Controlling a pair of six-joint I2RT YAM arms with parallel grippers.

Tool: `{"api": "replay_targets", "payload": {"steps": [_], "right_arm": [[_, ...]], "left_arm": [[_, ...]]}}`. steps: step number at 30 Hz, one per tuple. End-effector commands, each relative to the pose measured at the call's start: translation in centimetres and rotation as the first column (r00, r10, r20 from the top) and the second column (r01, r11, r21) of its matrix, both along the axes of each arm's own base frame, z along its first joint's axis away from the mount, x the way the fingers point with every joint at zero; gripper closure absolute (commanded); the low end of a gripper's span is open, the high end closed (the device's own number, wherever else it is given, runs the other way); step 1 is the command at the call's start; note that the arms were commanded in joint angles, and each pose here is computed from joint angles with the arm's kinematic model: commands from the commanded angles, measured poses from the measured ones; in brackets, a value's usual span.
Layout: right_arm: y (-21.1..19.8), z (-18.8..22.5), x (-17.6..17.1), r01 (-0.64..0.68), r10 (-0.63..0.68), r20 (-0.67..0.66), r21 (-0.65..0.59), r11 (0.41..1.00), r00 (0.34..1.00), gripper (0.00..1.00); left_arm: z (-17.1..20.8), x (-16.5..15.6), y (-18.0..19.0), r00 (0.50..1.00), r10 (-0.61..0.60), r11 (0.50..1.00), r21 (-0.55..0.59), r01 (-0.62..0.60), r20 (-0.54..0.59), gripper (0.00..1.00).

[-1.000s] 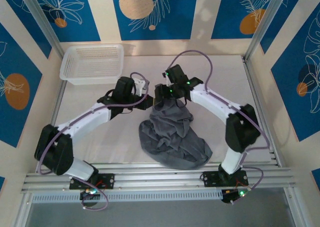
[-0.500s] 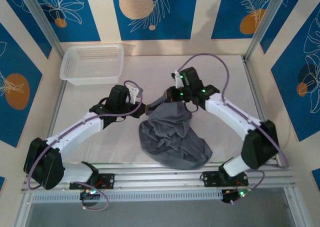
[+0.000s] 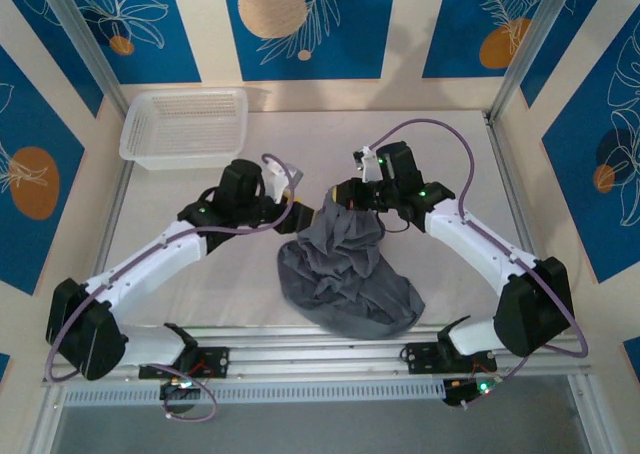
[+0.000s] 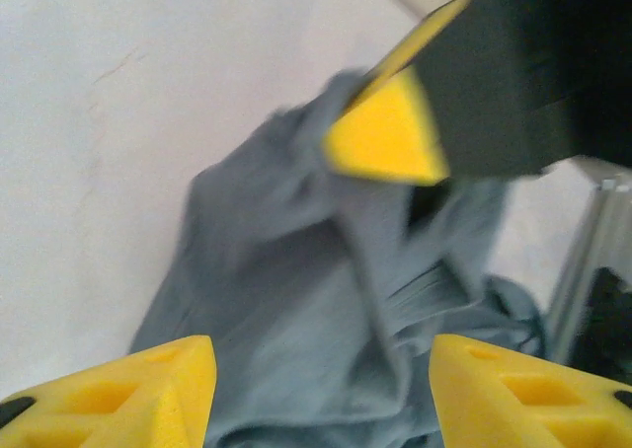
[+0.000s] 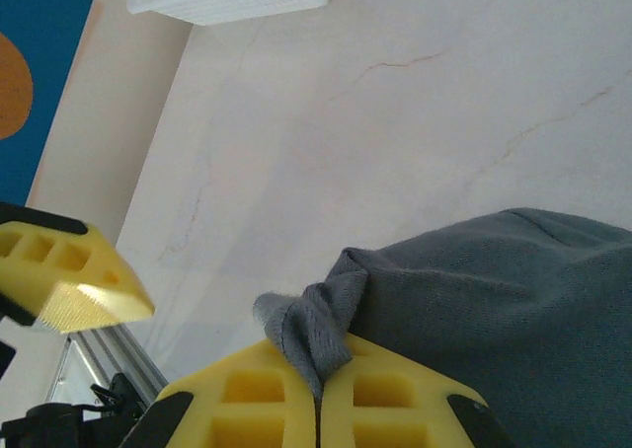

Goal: Fold the inside-out t-shirt

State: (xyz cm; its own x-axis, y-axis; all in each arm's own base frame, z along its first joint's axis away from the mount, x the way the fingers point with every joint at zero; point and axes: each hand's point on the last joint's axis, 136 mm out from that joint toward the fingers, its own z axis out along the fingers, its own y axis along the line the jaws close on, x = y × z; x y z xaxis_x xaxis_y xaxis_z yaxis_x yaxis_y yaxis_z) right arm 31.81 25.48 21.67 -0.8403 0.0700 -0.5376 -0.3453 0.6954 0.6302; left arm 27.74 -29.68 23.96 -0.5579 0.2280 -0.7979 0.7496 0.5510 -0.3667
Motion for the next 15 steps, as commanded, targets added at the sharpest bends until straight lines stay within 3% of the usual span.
{"api": "replay_targets", "payload": {"steps": [1,5,8,15], "right_arm": [[0.5,2.0,-0.7,-0.011,0.01,0.01,0.05,0.999,1.0,1.0],[0.3,2.0,-0.9,-0.002,0.002,0.0,0.047,0.999,1.0,1.0],[0.2,2.2,-1.0,0.004,-0.004,0.001,0.057,0.998,1.0,1.0],[0.0,2.1,-1.0,0.006,-0.006,0.007,0.045,0.999,1.0,1.0]], "left_arm": [[1.1,-1.6,-3.7,0.984,-0.176,0.98,-0.103,0.173,-0.018,0.41],[-1.1,-0.1,-4.8,0.994,-0.08,0.996,-0.042,0.077,-0.078,0.42],[-2.9,1.3,-4.6,0.99,0.004,1.0,-0.005,-0.005,-0.138,0.53],[-2.7,1.2,-5.9,0.983,-0.038,0.996,-0.083,0.023,-0.181,0.76]]}}
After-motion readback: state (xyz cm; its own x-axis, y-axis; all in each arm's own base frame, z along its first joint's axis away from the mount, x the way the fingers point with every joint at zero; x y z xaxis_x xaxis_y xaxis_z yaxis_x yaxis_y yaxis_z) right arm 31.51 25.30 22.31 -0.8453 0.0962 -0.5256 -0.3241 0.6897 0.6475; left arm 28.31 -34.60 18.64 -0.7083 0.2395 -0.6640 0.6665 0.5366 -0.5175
